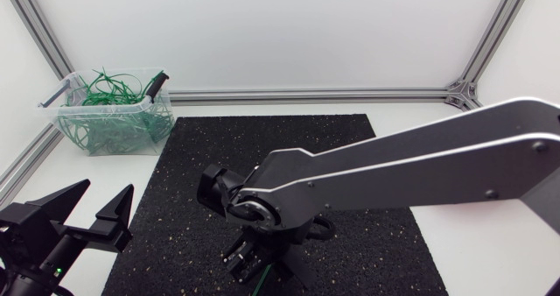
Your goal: Take a green cable tie from the red box, thread the tail through the head to close it, then place it in the transparent bin on the left.
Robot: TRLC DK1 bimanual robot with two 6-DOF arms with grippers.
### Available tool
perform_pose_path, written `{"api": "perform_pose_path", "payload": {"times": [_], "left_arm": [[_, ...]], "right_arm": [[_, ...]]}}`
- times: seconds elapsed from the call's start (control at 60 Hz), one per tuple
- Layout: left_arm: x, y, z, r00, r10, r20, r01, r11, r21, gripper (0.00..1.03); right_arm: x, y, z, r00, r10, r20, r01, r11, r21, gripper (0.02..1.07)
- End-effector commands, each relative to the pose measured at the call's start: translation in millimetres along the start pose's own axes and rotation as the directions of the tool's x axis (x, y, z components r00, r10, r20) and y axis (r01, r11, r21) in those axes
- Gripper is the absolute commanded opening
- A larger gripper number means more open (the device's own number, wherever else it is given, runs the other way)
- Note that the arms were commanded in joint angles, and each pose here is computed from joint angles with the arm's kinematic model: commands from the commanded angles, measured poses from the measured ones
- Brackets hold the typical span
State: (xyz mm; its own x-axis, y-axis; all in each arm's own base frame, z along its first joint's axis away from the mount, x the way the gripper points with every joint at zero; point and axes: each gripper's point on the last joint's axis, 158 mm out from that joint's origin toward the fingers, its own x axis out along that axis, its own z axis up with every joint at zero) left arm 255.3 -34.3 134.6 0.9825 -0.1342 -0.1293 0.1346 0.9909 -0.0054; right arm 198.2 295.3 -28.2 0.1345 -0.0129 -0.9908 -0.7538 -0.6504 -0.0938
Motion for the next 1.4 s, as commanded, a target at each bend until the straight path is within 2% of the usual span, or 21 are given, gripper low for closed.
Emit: {"api": "perform_pose_path", "payload": {"times": [0.0, 0.083, 0.167, 0.417, 0.45, 0.6, 0.767, 1.1, 1.383], "left_arm": [[2, -1, -29, 0.997, -0.005, -0.078, 0.004, 1.0, -0.02, 1.0], [2, -1, -29, 0.997, -0.005, -0.078, 0.004, 1.0, -0.02, 1.0], [2, -2, -29, 0.997, -0.007, -0.079, 0.005, 1.0, -0.019, 1.0], [2, -2, -29, 0.997, -0.007, -0.081, 0.005, 1.0, -0.019, 1.0], [2, -2, -29, 0.997, -0.007, -0.081, 0.005, 1.0, -0.019, 1.0], [2, -2, -29, 0.997, -0.007, -0.081, 0.005, 1.0, -0.019, 1.0], [2, -2, -29, 0.997, -0.007, -0.081, 0.005, 1.0, -0.019, 1.0], [2, -2, -29, 0.997, -0.008, -0.081, 0.007, 1.0, -0.019, 1.0], [2, -2, -27, 0.998, -0.008, -0.069, 0.007, 1.0, -0.016, 1.0]], "right_arm": [[13, 10, -6, 1.0, 0.021, -0.021, -0.022, 0.999, -0.033, 0.46], [13, 11, -7, 1.0, 0.021, -0.021, -0.022, 0.999, -0.033, 0.43], [14, 11, -8, 1.0, 0.022, -0.02, -0.023, 0.999, -0.036, 0.3], [15, 8, -11, 1.0, 0.02, -0.013, -0.02, 1.0, -0.024, 0.26], [14, 8, -11, 1.0, 0.02, -0.01, -0.02, 1.0, -0.022, 0.2], [16, 8, -11, 1.0, 0.023, -0.005, -0.024, 1.0, -0.019, 0.18], [15, 7, -12, 1.0, 0.014, 0.0, -0.014, 1.0, -0.012, 0.08], [-9, -10, -10, 0.996, -0.076, 0.036, 0.074, 0.995, 0.061, 0.08], [-39, -33, -14, 0.973, -0.215, 0.078, 0.19, 0.949, 0.251, 0.08]]}}
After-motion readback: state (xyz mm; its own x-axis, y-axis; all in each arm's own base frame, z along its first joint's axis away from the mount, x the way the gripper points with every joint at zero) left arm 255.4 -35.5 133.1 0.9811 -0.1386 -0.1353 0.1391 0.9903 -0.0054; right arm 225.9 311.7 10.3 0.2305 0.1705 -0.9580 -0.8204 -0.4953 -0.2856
